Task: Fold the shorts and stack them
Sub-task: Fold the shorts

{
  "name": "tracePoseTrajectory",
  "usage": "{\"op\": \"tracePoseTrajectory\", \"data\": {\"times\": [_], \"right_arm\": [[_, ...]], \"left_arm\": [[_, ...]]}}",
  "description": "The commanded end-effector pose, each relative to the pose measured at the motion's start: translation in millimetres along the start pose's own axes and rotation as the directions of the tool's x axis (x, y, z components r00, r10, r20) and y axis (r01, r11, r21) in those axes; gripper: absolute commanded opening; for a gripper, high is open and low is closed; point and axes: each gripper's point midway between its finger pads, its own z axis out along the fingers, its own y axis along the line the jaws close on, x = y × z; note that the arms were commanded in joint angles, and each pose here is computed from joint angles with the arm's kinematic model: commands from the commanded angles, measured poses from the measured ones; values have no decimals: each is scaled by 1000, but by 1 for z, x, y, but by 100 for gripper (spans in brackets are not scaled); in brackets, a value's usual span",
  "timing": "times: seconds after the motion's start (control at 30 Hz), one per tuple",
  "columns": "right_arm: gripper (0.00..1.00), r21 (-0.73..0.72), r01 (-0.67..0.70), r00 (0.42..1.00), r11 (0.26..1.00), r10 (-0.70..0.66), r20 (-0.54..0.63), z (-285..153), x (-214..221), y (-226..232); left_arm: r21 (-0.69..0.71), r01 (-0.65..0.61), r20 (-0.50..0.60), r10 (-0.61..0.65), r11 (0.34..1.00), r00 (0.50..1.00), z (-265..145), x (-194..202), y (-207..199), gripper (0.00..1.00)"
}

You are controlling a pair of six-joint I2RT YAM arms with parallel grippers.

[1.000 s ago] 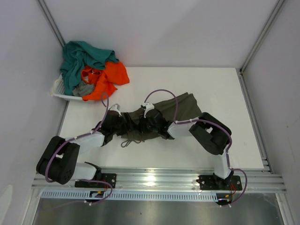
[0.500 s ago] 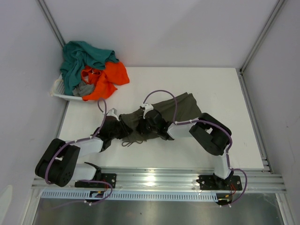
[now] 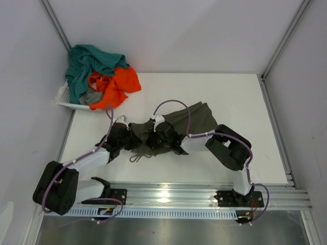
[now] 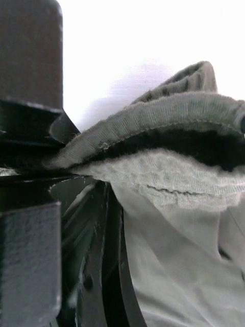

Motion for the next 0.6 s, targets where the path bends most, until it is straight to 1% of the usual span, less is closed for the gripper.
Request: {"op": "tracePoseTrajectory", "data": {"times": [0.0, 0.1, 0.13, 0.2, 0.23, 0.3, 0.33, 0.37, 0.43, 0.47, 0.57], "right_arm": [[27, 69, 47, 999, 996, -46, -14, -7, 5, -6], [27, 106, 69, 997, 992, -74, 38, -17, -16, -7], [26, 109, 69, 995, 992, -76, 59, -22, -26, -5], [26, 113, 76, 992, 991, -87, 93, -27, -43, -3], [26, 110, 71, 989, 991, -85, 123, -33, -57, -1], [26, 123, 61, 983, 991, -81, 165, -41, -72, -2], [26, 123, 49, 975, 991, -74, 212, -51, -87, 1], [26, 142, 38, 972, 989, -69, 224, -55, -87, -5], [25, 181, -1, 954, 984, -53, 295, -64, -101, -14], [24, 229, -21, 950, 973, -52, 309, -66, -99, -26], [23, 278, -77, 935, 957, -27, 353, -61, -97, -46]], "left_arm": [[-92, -74, 64, 80, 993, 995, -20, -33, -1, 0], [-132, -98, 72, 108, 986, 992, -34, -46, -5, 0], [-155, -102, 56, 112, 983, 992, -39, -47, -3, 0], [-177, -114, 58, 126, 978, 990, -44, -53, -4, 0], [-196, -117, 42, 127, 974, 991, -47, -55, -4, 0], [-205, -129, 39, 139, 970, 989, -50, -59, -6, 0], [-222, -133, 27, 143, 966, 989, -53, -59, -4, 0], [-233, -138, 31, 149, 963, 988, -56, -65, -5, 0], [-274, -149, 18, 160, 950, 987, -61, -70, -2, 0], [-280, -161, 17, 172, 946, 985, -64, -77, -5, 0], [-306, -191, -32, 190, 933, 981, -66, -82, -9, 0]]}}
